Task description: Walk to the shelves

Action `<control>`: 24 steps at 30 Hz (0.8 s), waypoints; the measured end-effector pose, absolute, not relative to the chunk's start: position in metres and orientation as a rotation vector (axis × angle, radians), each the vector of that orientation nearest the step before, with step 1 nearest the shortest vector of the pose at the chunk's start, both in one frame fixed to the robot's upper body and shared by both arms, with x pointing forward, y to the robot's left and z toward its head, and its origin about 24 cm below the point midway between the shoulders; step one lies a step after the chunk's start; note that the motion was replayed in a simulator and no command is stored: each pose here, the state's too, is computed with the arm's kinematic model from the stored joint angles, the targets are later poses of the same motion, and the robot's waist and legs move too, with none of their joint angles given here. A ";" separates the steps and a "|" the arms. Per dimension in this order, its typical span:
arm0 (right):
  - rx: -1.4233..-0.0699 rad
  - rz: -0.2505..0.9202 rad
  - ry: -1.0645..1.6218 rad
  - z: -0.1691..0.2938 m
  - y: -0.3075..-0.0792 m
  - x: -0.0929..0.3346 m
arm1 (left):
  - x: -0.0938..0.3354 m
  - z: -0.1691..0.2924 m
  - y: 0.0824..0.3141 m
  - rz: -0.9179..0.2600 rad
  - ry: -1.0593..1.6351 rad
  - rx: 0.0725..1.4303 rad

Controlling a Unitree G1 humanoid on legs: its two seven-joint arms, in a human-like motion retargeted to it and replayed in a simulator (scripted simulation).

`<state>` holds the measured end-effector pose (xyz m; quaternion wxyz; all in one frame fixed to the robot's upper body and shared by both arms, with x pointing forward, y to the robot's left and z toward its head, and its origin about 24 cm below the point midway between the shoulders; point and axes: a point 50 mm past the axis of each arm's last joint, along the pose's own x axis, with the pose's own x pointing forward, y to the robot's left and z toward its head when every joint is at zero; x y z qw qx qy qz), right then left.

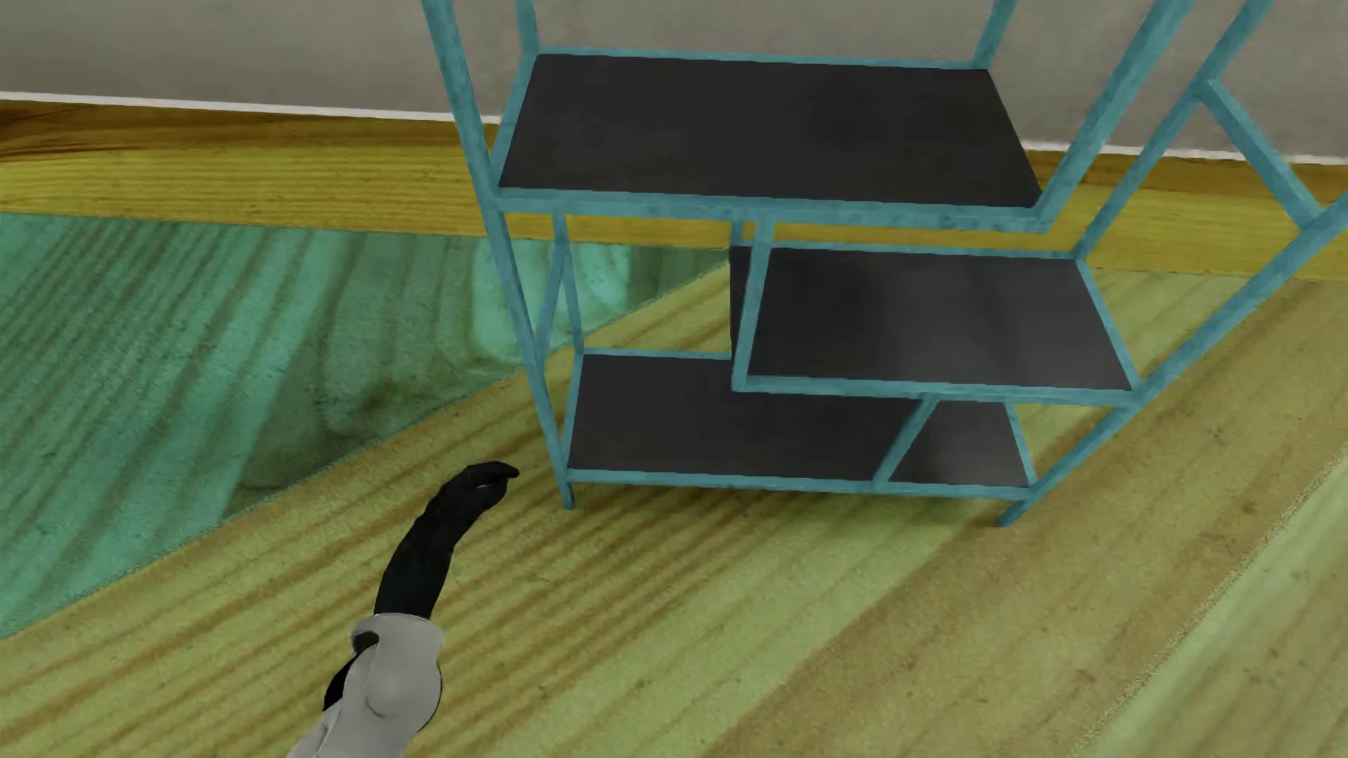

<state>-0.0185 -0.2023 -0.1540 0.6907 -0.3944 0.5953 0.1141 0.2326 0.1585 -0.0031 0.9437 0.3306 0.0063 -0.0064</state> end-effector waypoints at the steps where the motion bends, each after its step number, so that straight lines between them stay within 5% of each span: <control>1: -0.873 0.238 1.320 -0.155 -0.201 -0.010 | 0.226 -0.016 0.168 0.016 0.103 0.686; 5: -0.919 0.151 1.065 -0.146 -0.197 0.077 | 0.170 -0.087 0.196 0.059 0.571 0.708; 9: -0.955 0.116 0.671 -0.104 -0.174 0.177 | 0.085 -0.143 0.207 -0.086 1.051 0.745; 13: -0.935 0.123 0.365 -0.056 -0.147 0.228 | 0.028 -0.159 0.215 -0.155 1.328 0.748; 18: -0.947 0.193 0.462 -0.069 -0.151 0.222 | 0.037 -0.154 0.216 -0.104 1.262 0.711; 24: -0.998 0.333 1.059 -0.145 -0.181 0.129 | 0.102 -0.135 0.208 -0.061 0.983 0.751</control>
